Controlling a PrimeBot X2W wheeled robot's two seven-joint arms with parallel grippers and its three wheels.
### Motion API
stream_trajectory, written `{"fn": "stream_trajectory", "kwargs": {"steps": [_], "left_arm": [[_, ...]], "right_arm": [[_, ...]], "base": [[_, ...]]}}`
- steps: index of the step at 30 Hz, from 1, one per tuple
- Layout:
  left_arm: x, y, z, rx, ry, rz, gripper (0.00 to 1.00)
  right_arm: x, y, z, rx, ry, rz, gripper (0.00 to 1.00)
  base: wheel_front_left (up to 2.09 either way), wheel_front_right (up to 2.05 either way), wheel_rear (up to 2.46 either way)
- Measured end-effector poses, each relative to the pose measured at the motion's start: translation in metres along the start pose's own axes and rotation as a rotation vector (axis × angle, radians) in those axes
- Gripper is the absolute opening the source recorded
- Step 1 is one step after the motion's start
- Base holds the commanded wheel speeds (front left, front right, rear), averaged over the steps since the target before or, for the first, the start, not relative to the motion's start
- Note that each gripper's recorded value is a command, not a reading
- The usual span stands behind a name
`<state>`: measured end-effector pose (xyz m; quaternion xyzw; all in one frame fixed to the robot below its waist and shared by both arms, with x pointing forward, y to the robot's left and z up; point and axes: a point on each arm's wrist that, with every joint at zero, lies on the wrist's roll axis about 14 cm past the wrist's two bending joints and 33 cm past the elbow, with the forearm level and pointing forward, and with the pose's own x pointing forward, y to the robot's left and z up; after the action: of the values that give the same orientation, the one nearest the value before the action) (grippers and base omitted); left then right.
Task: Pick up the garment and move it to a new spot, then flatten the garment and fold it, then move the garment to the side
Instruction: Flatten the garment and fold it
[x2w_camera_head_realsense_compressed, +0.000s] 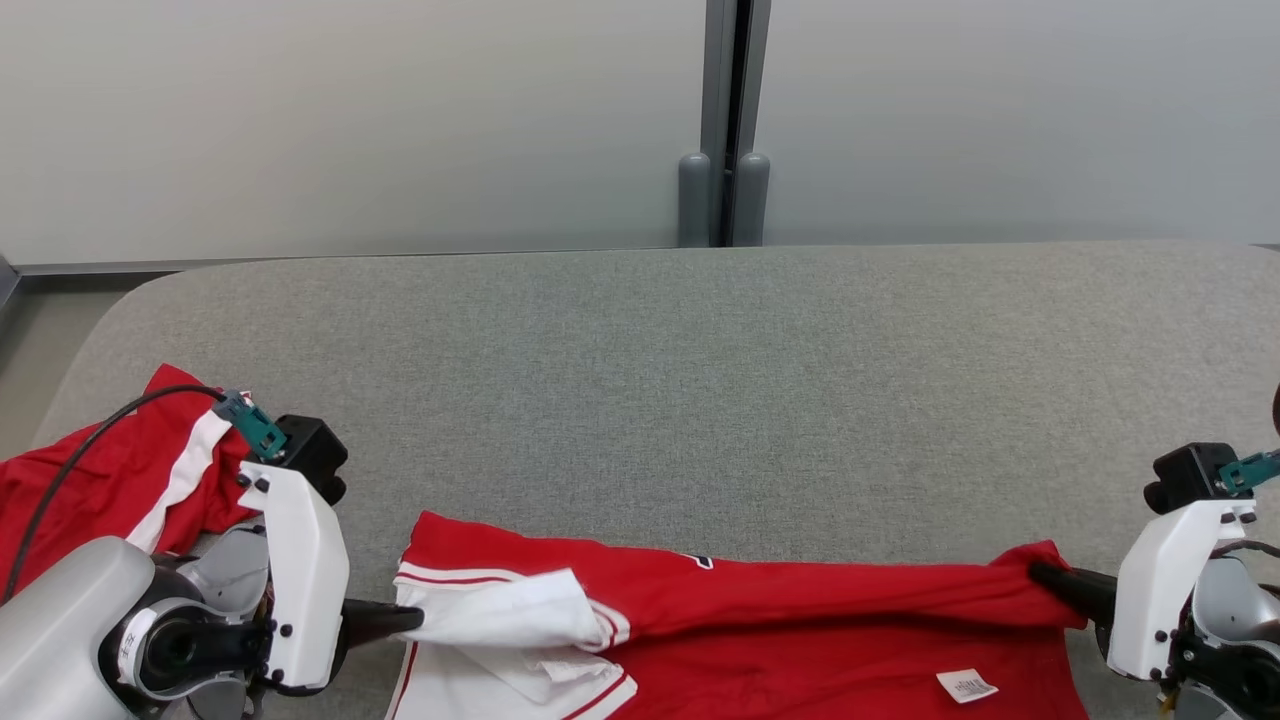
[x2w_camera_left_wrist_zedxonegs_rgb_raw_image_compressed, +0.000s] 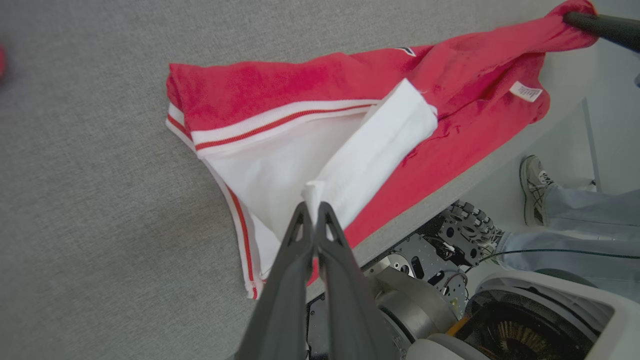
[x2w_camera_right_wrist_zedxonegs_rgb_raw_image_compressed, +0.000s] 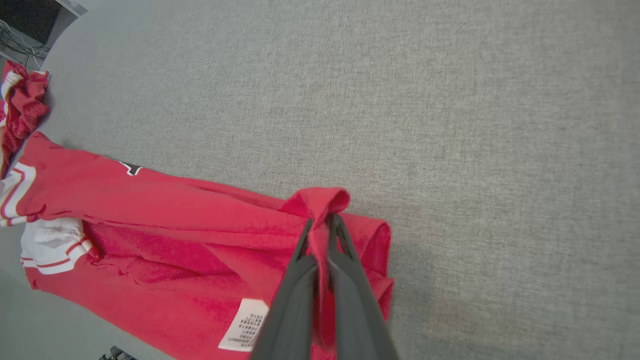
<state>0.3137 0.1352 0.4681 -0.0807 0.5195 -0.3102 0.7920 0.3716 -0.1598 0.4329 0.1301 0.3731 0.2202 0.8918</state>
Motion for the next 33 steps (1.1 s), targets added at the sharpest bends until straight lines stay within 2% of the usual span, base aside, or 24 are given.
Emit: {"fn": "stream_trajectory", "kwargs": {"steps": [8, 9, 10, 11, 12, 18, 21, 23, 24, 27, 33], "left_arm": [[0.016, -0.004, -0.018, -0.044, 0.08, -0.037, 0.0], [0.018, -0.004, -0.02, -0.052, 0.089, -0.039, 0.0], [0.02, -0.004, -0.024, -0.06, 0.099, -0.041, 0.07], [0.022, -0.003, -0.028, -0.073, 0.108, -0.045, 0.68], [0.024, -0.003, -0.03, -0.084, 0.113, -0.048, 1.0], [0.026, 0.001, -0.043, -0.119, 0.129, -0.041, 1.0], [0.018, 0.005, -0.033, -0.11, 0.059, -0.023, 1.0], [0.007, 0.011, -0.016, -0.068, -0.041, 0.015, 1.0], [-0.004, 0.017, 0.004, -0.029, -0.157, 0.052, 1.0], [-0.026, 0.021, 0.04, 0.023, -0.378, 0.107, 1.0], [-0.074, 0.034, 0.085, 0.062, -0.802, 0.247, 1.0]], "right_arm": [[-0.006, -0.006, -0.019, -0.025, 0.123, -0.011, 0.0], [-0.005, -0.007, -0.019, -0.024, 0.121, -0.013, 0.12], [-0.005, -0.008, -0.02, -0.019, 0.122, -0.016, 0.54], [-0.004, -0.01, -0.022, -0.011, 0.126, -0.022, 1.0], [-0.004, -0.01, -0.023, -0.008, 0.128, -0.026, 1.0], [-0.006, -0.009, -0.022, -0.016, 0.112, -0.032, 1.0], [-0.012, -0.008, -0.013, -0.023, 0.059, -0.031, 1.0], [-0.018, -0.007, 0.004, -0.036, -0.018, -0.03, 1.0], [-0.025, -0.004, 0.024, -0.041, -0.11, -0.025, 1.0], [-0.035, 0.003, 0.051, -0.061, -0.258, -0.011, 1.0], [-0.054, 0.011, 0.091, -0.108, -0.553, -0.02, 1.0]], "base": [[0.0, 0.0, 0.0], [0.0, 0.0, 0.0], [0.0, 0.0, 0.0], [0.0, 0.0, 0.0], [0.0, 0.0, 0.0], [0.0, 0.0, 0.0], [0.0, 0.0, 0.0], [0.0, 0.0, 0.0], [0.0, 0.0, 0.0], [0.0, 0.0, 0.0], [0.0, 0.0, 0.0]]}}
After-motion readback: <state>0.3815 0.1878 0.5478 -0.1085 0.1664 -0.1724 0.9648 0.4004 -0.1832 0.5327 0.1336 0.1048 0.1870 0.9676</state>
